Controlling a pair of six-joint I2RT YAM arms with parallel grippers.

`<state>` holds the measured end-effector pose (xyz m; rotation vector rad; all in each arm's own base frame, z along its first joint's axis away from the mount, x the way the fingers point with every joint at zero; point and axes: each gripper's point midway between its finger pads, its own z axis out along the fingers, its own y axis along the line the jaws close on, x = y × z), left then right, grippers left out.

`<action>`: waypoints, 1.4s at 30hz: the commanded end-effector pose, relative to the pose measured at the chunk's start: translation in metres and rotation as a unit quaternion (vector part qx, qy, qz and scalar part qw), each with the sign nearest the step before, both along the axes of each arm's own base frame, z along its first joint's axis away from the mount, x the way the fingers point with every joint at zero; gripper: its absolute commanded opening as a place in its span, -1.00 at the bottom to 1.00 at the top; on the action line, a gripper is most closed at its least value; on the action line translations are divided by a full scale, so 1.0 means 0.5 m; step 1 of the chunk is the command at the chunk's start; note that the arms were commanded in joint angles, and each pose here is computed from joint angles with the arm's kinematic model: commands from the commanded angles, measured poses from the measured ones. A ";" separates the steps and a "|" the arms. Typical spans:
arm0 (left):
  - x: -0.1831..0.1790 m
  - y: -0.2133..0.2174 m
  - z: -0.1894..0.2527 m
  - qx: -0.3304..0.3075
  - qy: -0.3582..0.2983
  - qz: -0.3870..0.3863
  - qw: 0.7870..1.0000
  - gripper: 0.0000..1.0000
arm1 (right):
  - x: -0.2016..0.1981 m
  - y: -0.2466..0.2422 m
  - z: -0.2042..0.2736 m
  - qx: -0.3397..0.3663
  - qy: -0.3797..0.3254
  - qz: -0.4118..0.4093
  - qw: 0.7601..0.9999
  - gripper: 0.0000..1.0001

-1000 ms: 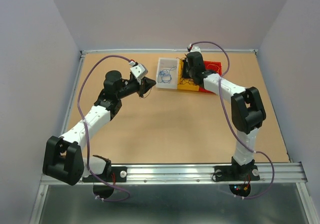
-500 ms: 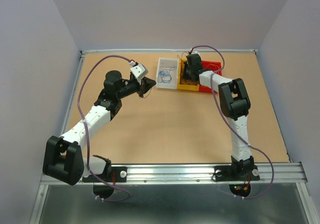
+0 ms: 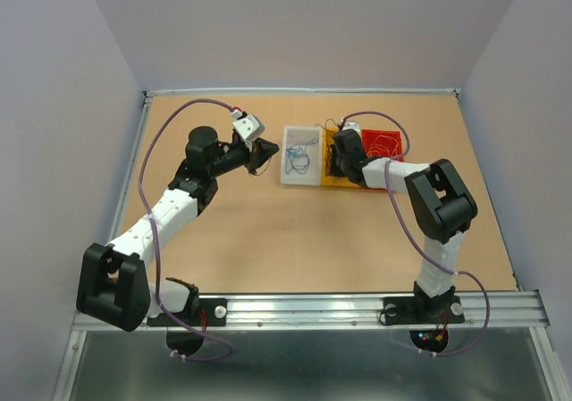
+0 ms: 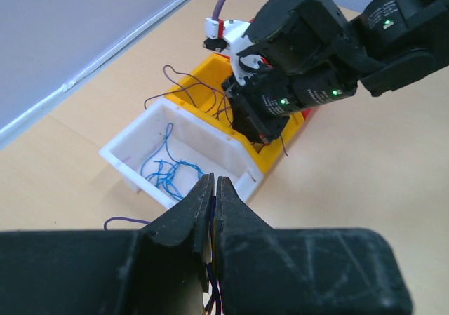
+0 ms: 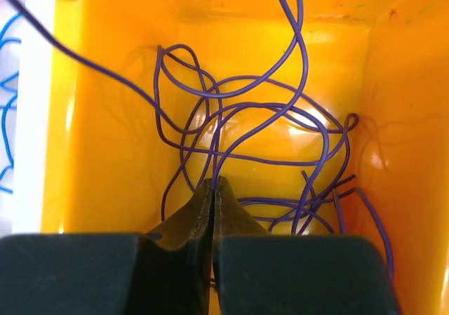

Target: Untangle the cables

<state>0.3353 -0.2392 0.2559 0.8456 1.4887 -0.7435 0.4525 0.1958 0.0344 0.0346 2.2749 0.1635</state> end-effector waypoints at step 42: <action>-0.010 -0.004 0.047 0.002 -0.042 -0.014 0.999 -0.71 | 0.214 0.041 0.240 -0.047 -0.093 0.016 0.994 0.44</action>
